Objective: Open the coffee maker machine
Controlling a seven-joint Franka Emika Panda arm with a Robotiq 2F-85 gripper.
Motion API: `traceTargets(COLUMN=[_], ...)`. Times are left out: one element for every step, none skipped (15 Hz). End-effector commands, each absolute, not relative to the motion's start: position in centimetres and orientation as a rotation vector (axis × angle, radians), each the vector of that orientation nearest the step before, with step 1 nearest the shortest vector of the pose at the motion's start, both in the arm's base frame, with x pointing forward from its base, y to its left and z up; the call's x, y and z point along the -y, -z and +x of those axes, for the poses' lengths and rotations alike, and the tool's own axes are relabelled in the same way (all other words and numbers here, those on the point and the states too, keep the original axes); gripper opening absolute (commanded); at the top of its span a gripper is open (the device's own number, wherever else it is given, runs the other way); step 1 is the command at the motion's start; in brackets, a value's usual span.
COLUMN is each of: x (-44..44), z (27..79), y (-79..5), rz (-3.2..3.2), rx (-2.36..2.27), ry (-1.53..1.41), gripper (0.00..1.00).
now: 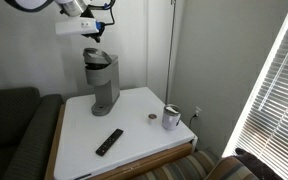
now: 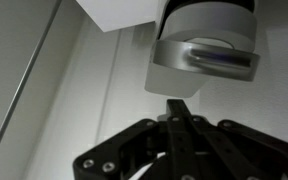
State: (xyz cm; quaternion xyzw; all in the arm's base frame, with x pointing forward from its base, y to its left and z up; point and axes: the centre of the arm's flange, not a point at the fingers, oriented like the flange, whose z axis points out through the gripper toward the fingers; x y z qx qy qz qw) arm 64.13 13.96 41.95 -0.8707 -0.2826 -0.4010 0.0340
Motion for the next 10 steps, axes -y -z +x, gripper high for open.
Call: traceTargets(x=[-14.0, -13.9, -13.9, -13.9, -13.9, -14.0, -14.1, -14.1, -14.1, -14.2], z=[65.0, 64.9, 64.9, 64.8, 64.8, 64.7, 64.7, 64.7, 64.7, 64.6], y=[-42.2, -42.3, -42.4, -42.5, -42.6, -42.7, -43.0, -43.3, -43.7, -44.0], rz=[-2.665, -2.664, -2.664, -2.662, -2.658, -2.654, -2.651, -2.654, -2.651, -2.648], rx=[0.858, 0.859, 0.86, 0.861, 0.868, 0.882, 0.898, 0.908, 0.923, 0.932], ry=[1.244, 1.249, 1.254, 1.258, 1.259, 1.255, 1.26, 1.259, 1.264, 1.271], gripper=[0.0, 0.0, 0.0, 0.0, 0.0, 0.12, 0.2, 0.35, 0.41, 0.5])
